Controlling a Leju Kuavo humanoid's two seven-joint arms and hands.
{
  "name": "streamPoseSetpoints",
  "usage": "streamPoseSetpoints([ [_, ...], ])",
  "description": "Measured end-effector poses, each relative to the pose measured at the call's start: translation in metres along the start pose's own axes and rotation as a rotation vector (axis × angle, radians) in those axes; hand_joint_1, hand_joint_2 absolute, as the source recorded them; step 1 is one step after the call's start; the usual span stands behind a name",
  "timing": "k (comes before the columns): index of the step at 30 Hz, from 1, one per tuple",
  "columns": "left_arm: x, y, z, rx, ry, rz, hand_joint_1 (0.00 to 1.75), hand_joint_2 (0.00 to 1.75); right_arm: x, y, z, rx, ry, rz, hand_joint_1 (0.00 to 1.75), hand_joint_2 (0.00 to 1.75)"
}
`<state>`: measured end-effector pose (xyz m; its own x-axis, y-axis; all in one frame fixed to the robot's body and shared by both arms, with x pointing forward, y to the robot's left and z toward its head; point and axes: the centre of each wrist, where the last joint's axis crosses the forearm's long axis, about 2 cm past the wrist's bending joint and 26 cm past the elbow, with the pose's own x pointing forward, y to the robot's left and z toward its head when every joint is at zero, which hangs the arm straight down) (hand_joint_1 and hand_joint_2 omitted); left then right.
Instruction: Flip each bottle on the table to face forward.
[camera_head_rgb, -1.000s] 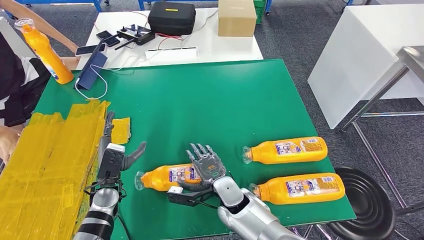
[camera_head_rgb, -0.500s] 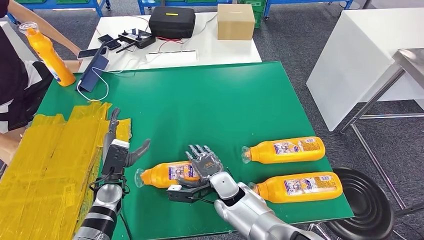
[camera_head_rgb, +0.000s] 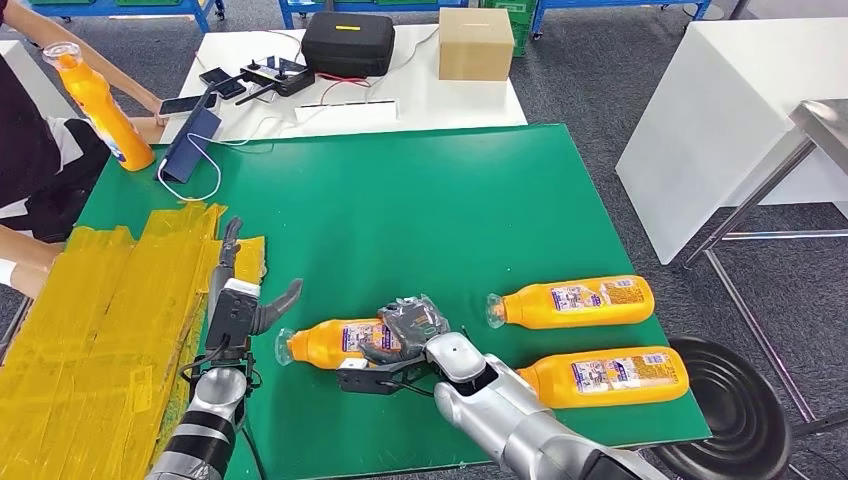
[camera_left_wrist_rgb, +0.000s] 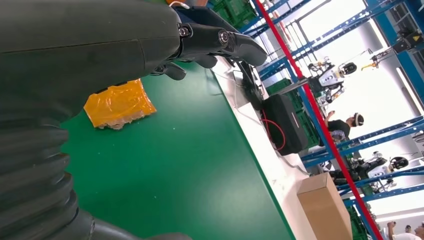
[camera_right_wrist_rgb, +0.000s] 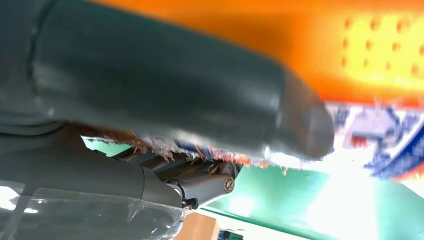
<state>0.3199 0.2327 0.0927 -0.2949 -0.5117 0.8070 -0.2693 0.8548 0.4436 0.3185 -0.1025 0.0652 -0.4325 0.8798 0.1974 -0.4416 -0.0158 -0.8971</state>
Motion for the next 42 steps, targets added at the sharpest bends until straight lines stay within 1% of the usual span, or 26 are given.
streamPoseSetpoints([
  [5,-0.001,0.001,0.002,-0.014,0.002,0.010,0.00,1.75,-0.004,-0.005,0.004,-0.125,0.015,-0.073,1.75,1.75],
  [11,0.002,0.002,0.004,-0.033,-0.001,0.037,0.00,1.75,-0.002,-0.008,0.012,-0.266,0.038,-0.138,1.75,1.75],
  [13,0.003,0.003,0.005,-0.057,0.000,0.073,0.00,1.75,0.001,-0.010,0.016,-0.363,0.035,-0.171,1.75,1.75],
  [17,0.009,0.002,0.008,-0.127,-0.013,0.163,0.00,1.75,0.006,-0.020,0.030,-0.625,0.022,-0.258,1.75,1.75],
  [20,0.015,0.001,0.008,-0.154,-0.030,0.187,0.00,1.75,0.005,-0.027,0.042,-0.755,0.034,-0.280,1.73,1.75],
  [21,0.017,0.000,0.008,-0.159,-0.034,0.189,0.00,1.75,0.004,-0.028,0.045,-0.781,0.043,-0.282,1.53,1.75],
  [24,0.023,0.000,0.006,-0.170,-0.047,0.192,0.00,1.75,0.003,-0.027,0.051,-0.816,0.069,-0.291,0.24,1.75],
  [25,0.024,-0.001,0.006,-0.173,-0.049,0.191,0.00,1.75,0.003,-0.027,0.052,-0.818,0.074,-0.294,0.00,1.75],
  [33,0.026,-0.002,0.008,-0.177,-0.048,0.177,0.00,1.75,0.011,-0.027,0.055,-0.826,0.045,-0.273,0.00,1.75],
  [37,0.026,-0.002,0.010,-0.173,-0.045,0.171,0.00,1.75,0.019,-0.028,0.056,-0.733,-0.017,-0.280,0.00,0.00],
  [42,0.025,-0.001,0.013,-0.171,-0.046,0.171,0.00,1.75,0.030,-0.028,0.059,-0.625,-0.120,-0.306,0.00,0.00],
])
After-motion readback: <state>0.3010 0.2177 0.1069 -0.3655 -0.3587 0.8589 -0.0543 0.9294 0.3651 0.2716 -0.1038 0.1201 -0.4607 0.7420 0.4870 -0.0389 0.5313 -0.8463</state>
